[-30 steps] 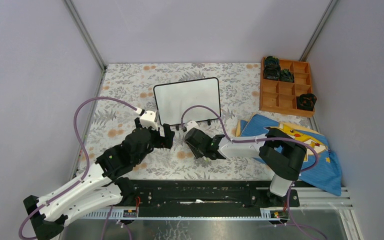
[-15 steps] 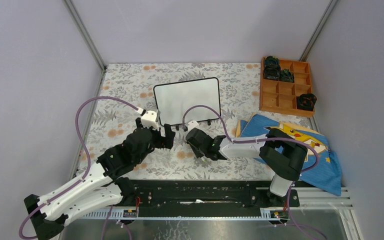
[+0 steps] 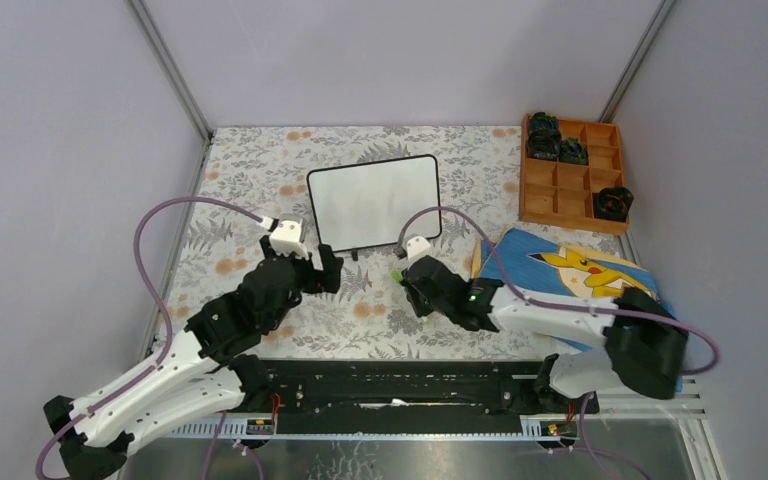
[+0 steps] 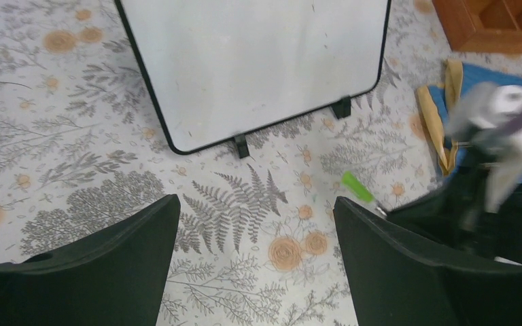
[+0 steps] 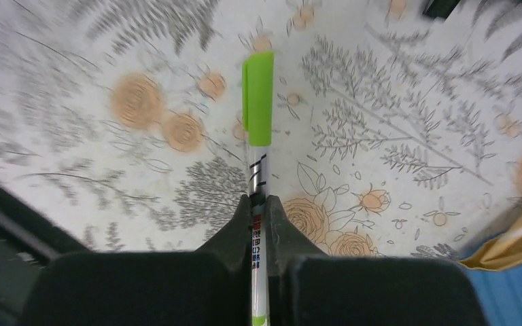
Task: Write a sentence on the whiteboard
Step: Open the whiteboard marker at the center of the board.
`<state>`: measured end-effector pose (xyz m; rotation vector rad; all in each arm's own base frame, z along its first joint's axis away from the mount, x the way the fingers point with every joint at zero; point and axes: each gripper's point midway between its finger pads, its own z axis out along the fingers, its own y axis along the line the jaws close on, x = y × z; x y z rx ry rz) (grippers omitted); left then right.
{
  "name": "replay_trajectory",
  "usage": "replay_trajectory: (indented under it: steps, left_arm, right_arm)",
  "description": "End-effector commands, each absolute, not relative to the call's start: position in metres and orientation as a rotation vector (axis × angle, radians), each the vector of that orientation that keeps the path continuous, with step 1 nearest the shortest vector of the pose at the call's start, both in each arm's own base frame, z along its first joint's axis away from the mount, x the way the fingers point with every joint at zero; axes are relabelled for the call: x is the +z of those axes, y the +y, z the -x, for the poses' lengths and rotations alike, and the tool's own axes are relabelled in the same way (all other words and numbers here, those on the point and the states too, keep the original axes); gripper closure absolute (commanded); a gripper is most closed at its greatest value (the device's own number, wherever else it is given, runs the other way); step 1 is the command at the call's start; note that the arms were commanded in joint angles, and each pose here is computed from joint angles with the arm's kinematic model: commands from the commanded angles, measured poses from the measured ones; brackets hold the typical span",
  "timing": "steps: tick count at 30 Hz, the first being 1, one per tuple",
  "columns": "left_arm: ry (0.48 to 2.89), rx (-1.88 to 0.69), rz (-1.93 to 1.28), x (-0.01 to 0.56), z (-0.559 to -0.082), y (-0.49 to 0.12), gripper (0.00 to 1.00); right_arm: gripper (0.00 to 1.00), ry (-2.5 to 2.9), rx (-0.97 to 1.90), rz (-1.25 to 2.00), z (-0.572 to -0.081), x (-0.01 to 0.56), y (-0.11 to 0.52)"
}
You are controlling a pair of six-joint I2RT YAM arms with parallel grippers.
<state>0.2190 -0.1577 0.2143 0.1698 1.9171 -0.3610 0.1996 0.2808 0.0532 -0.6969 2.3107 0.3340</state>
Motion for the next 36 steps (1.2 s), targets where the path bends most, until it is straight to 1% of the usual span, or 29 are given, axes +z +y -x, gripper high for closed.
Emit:
replay_trajectory:
  steps: [1,6,8,10,12,15,18,21,25,36]
  left_arm:
    - [1.762,-0.388,-0.02,0.252,-0.229,-0.146,0.09]
    - [1.569,-0.646,0.017,0.31,-0.219,-0.162,0.07]
    - [1.504,-0.776,0.013,0.334,-0.213,-0.176,0.02]
    - [1.467,-0.89,0.035,0.355,-0.209,-0.188,0.01]
    - [1.484,-0.954,0.098,0.367,-0.211,-0.195,0.01]
    - [1.506,-1.058,0.005,0.385,-0.205,-0.224,0.01]
    - [1.466,-1.215,-0.144,0.403,-0.188,-0.255,0.01]
    - [1.422,-1.34,-0.218,0.412,-0.176,-0.275,0.01]
    - [1.462,-1.379,-0.223,0.407,-0.178,-0.287,0.02]
    - [1.59,-1.43,-0.263,0.382,-0.177,-0.309,0.17]
  right_arm:
    - [1.0,2.164,0.51,0.598,-0.201,0.12,0.287]
    - [1.0,1.969,0.692,0.52,-0.191,0.187,0.278]
    - [1.0,1.889,0.767,0.497,-0.186,0.211,0.276]
    - [1.0,1.794,0.853,0.468,-0.181,0.238,0.276]
    - [1.0,1.726,0.92,0.451,-0.175,0.259,0.274]
    - [1.0,1.649,1.003,0.432,-0.167,0.282,0.273]
    - [1.0,1.596,1.062,0.422,-0.162,0.297,0.274]
    - [1.0,1.557,1.1,0.412,-0.159,0.307,0.275]
    - [1.0,1.508,1.146,0.397,-0.155,0.32,0.274]
    - [1.0,1.491,1.148,0.396,-0.156,0.328,0.275]
